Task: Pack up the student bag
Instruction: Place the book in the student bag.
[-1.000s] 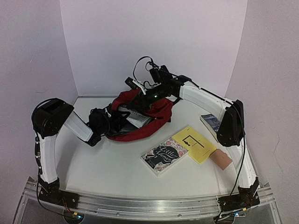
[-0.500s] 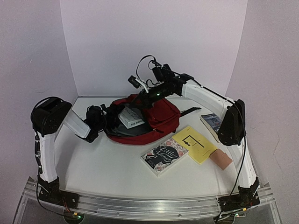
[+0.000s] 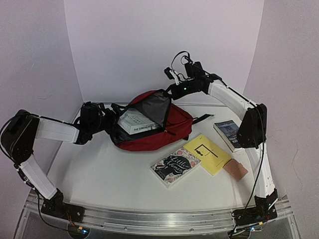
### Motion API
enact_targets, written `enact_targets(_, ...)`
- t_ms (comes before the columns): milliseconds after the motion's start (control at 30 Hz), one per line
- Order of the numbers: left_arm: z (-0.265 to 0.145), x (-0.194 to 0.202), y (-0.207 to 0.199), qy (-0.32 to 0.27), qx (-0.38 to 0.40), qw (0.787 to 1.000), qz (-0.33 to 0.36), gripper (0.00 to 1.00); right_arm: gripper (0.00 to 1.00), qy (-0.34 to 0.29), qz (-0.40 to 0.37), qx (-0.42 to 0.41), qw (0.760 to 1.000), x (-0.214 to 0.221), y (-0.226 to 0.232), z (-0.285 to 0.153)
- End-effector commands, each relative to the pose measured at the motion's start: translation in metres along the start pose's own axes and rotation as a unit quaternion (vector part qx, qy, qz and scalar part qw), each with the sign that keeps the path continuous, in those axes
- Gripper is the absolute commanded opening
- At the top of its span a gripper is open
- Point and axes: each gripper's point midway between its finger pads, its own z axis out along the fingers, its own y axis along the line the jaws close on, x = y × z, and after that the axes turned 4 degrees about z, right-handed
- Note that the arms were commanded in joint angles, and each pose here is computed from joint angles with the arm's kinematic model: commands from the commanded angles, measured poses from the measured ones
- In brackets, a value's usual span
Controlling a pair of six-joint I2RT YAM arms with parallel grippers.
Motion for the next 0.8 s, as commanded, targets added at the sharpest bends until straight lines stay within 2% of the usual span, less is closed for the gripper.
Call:
enact_targets(0, -0.006, 0.0, -0.001, 0.018, -0.036, 0.998, 0.042, 0.98, 0.0, 0.037, 0.035, 0.103, 0.993, 0.043, -0.07, 0.019)
enact_targets(67, -0.003, 0.006, 0.004, 0.03, -0.037, 0.998, 0.033, 0.93, 0.01, 0.064, 0.044, 0.098, 0.992, 0.068, -0.072, 0.027)
enact_targets(233, 0.01, 0.023, 0.014, 0.06, -0.006, 0.998, 0.002, 0.56, 0.17, 0.089, 0.081, 0.057, 0.991, 0.094, -0.06, 0.037)
enact_targets(300, 0.014, 0.026, 0.018, 0.063, 0.002, 0.998, -0.009, 0.51, 0.31, 0.085, 0.087, 0.052, 0.991, 0.09, -0.057, 0.036)
enact_targets(400, 0.02, 0.028, 0.018, 0.064, 0.011, 0.998, -0.011, 0.46, 0.57, 0.08, 0.079, 0.068, 0.991, 0.084, -0.062, 0.033)
enact_targets(500, 0.022, 0.026, 0.014, 0.066, 0.019, 0.998, -0.012, 0.36, 0.85, 0.074, 0.078, 0.104, 0.989, 0.082, -0.081, 0.031)
enact_targets(567, 0.022, 0.027, 0.014, 0.067, 0.019, 0.998, -0.01, 0.27, 0.98, 0.067, 0.092, 0.122, 0.986, 0.08, -0.097, 0.029)
enact_targets(767, 0.025, 0.033, 0.016, 0.084, 0.024, 0.996, -0.003, 0.07, 0.98, 0.05, 0.127, 0.109, 0.985, 0.081, -0.124, 0.033)
